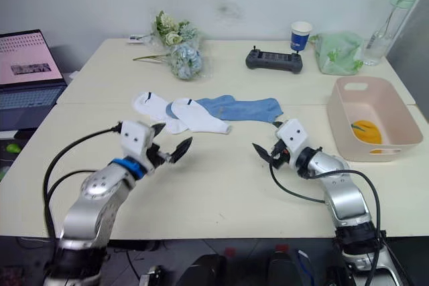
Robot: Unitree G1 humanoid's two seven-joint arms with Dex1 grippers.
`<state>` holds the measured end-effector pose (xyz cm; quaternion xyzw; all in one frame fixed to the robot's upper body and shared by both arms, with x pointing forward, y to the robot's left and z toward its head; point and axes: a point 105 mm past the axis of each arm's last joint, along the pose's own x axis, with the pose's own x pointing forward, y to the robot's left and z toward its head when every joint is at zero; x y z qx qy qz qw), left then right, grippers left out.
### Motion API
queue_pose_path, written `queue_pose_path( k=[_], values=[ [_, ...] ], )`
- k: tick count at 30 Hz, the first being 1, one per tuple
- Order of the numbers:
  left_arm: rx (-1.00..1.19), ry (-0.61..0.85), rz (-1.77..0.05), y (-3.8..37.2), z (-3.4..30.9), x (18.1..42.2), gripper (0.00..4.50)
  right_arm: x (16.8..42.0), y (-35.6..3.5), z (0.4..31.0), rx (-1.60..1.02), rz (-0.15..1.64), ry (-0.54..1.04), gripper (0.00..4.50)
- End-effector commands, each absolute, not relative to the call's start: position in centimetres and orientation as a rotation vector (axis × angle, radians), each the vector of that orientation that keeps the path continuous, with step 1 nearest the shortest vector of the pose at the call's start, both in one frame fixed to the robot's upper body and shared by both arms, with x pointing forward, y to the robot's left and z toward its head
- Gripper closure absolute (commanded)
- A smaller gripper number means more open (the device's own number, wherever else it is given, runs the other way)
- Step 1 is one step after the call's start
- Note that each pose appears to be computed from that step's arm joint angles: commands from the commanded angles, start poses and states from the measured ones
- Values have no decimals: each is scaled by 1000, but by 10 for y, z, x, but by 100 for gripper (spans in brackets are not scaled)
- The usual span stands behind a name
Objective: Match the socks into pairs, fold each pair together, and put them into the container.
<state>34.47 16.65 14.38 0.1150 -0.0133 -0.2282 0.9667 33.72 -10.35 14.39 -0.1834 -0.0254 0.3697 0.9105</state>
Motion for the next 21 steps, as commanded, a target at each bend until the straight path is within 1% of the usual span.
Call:
queue_pose_path(
  k=[1,4,8,11,14,17,21],
  values=[
    [280,9,-500,157,136,362,0,338,-95,161,-398,805,-103,2],
    [314,65,-554,145,124,383,0,338,-93,166,-404,812,-106,2],
    [336,119,-629,132,111,397,0,335,-92,165,-415,816,-100,2],
    [339,127,-644,128,107,405,0,334,-91,166,-416,811,-99,2],
    [340,140,-632,129,104,413,63,332,-92,166,-407,797,-96,0],
    [342,139,-621,130,103,418,154,331,-92,166,-396,789,-93,0],
    [308,122,-610,129,107,422,288,327,-89,167,-387,792,-94,0]
  ],
)
